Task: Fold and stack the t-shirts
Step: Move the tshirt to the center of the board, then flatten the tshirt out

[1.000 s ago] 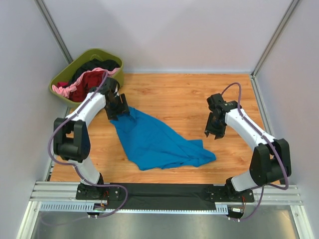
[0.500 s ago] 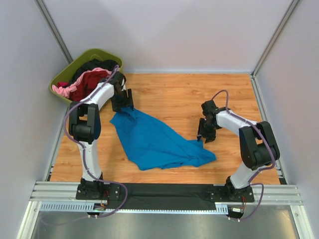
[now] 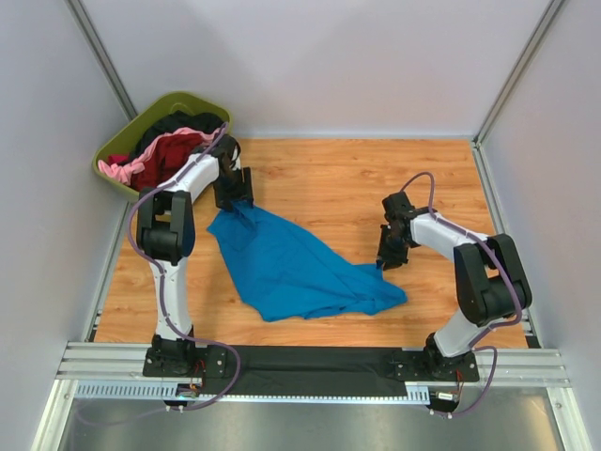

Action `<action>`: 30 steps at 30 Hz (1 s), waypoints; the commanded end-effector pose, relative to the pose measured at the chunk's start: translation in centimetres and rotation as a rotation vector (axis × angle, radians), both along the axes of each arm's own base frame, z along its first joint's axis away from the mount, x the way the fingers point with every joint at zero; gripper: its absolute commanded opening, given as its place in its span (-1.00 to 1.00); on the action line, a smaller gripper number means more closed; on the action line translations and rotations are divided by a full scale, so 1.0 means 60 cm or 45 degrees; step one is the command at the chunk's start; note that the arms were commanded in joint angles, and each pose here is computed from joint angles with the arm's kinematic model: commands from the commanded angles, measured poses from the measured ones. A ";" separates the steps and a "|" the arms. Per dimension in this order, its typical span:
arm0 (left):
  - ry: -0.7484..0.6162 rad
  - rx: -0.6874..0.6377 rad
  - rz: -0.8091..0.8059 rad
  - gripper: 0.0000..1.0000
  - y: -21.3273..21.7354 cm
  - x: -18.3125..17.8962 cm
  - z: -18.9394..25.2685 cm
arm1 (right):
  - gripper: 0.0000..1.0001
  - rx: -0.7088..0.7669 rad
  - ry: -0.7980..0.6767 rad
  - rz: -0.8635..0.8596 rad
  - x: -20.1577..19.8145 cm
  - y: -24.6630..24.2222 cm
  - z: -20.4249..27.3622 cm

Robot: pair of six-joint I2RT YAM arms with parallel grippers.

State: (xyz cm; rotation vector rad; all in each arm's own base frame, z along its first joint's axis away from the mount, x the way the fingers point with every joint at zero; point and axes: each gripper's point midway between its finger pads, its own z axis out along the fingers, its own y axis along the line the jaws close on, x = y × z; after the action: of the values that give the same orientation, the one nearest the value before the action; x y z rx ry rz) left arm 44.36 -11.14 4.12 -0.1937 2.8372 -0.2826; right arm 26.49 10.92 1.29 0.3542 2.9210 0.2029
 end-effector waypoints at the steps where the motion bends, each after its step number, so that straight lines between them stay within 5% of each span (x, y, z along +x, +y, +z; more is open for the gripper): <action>1: -0.068 -0.025 -0.045 0.39 -0.013 0.025 0.017 | -0.64 -0.060 0.007 0.000 0.004 -0.012 -0.027; 5: -0.052 -0.070 -0.037 0.04 -0.027 0.018 0.022 | -0.97 -0.045 -0.015 0.005 0.013 -0.007 -0.020; 9: -0.079 -0.091 -0.039 -0.92 -0.036 0.014 0.059 | -0.99 -0.093 -0.065 -0.006 0.030 -0.019 -0.001; 10: -0.079 -0.081 -0.033 -1.00 -0.033 0.011 0.073 | -0.99 -0.115 -0.080 -0.013 0.035 -0.022 0.007; 18: -0.283 -0.043 0.010 -1.00 -0.033 -0.033 0.249 | -1.00 -0.283 -0.418 -0.154 0.107 -0.077 0.184; 23: -0.388 0.033 0.026 -1.00 -0.033 -0.096 0.333 | -0.99 -0.369 -0.576 -0.281 0.094 -0.123 0.303; 30: -0.571 0.220 0.221 -1.00 0.063 -0.208 0.446 | -0.99 -0.486 -0.776 -0.572 0.068 -0.233 0.462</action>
State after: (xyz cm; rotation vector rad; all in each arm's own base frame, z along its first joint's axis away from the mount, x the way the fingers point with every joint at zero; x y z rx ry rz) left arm 34.85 -11.43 29.03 -0.1723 2.4186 -0.1908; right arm 32.34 0.76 25.67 0.6003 2.2536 -0.1435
